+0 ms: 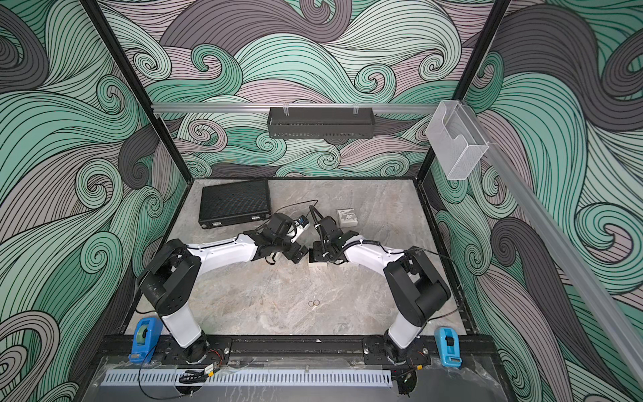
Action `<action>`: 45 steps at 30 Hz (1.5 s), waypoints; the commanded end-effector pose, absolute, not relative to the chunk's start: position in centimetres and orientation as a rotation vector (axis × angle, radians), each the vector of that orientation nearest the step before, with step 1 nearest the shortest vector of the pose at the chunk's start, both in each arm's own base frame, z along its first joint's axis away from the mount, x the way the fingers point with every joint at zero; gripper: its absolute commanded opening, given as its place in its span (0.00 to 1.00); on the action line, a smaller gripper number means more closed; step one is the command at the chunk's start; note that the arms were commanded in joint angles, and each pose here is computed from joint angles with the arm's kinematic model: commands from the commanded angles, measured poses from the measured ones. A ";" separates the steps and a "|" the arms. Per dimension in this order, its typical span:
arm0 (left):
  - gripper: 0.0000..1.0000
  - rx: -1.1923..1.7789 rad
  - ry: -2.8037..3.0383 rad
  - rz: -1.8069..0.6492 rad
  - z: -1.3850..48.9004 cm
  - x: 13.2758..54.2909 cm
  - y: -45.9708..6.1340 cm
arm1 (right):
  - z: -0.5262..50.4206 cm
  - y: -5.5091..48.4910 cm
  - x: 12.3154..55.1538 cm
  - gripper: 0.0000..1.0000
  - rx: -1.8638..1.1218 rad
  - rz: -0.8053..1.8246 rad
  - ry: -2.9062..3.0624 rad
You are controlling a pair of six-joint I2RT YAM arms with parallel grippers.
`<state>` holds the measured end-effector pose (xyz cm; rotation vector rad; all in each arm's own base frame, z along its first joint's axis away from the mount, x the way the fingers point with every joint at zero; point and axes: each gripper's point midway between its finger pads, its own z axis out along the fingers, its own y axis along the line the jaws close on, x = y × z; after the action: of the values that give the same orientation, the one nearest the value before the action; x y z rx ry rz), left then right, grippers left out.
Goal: Take the rings out of the lift-off lid box
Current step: Take out the ring from the jewelry box.
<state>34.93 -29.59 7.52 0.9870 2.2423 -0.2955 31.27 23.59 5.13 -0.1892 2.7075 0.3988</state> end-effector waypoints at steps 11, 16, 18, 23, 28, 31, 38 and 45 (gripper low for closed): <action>0.99 0.991 2.178 -0.448 8.3 35.5 -32.1 | 4.3 23.4 32.7 0.23 -0.146 0.357 2.709; 0.99 0.999 2.183 -0.459 7.9 35.7 -32.4 | 4.0 23.3 32.8 0.22 -0.147 0.346 2.711; 0.99 1.003 2.181 -0.466 7.8 35.7 -32.6 | 3.9 23.4 32.8 0.22 -0.147 0.346 2.713; 0.99 1.008 2.182 -0.478 7.5 35.8 -32.8 | 3.4 23.6 33.0 0.19 -0.152 0.347 2.720; 0.99 1.012 2.198 -0.484 6.7 35.9 -33.0 | 3.3 23.7 33.1 0.12 -0.158 0.344 2.725; 0.98 1.014 2.211 -0.482 6.3 36.0 -33.1 | 3.5 23.6 33.0 0.06 -0.164 0.343 2.723; 0.98 1.011 2.231 -0.471 5.5 36.4 -33.2 | 4.3 23.5 32.9 0.00 -0.179 0.346 2.714; 0.98 1.010 2.243 -0.467 5.0 36.5 -33.2 | 4.8 23.8 32.7 0.00 -0.193 0.377 2.700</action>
<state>35.87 -32.44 4.37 1.0238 2.2559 -0.4433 32.42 23.20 3.24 -0.1818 2.7390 0.3363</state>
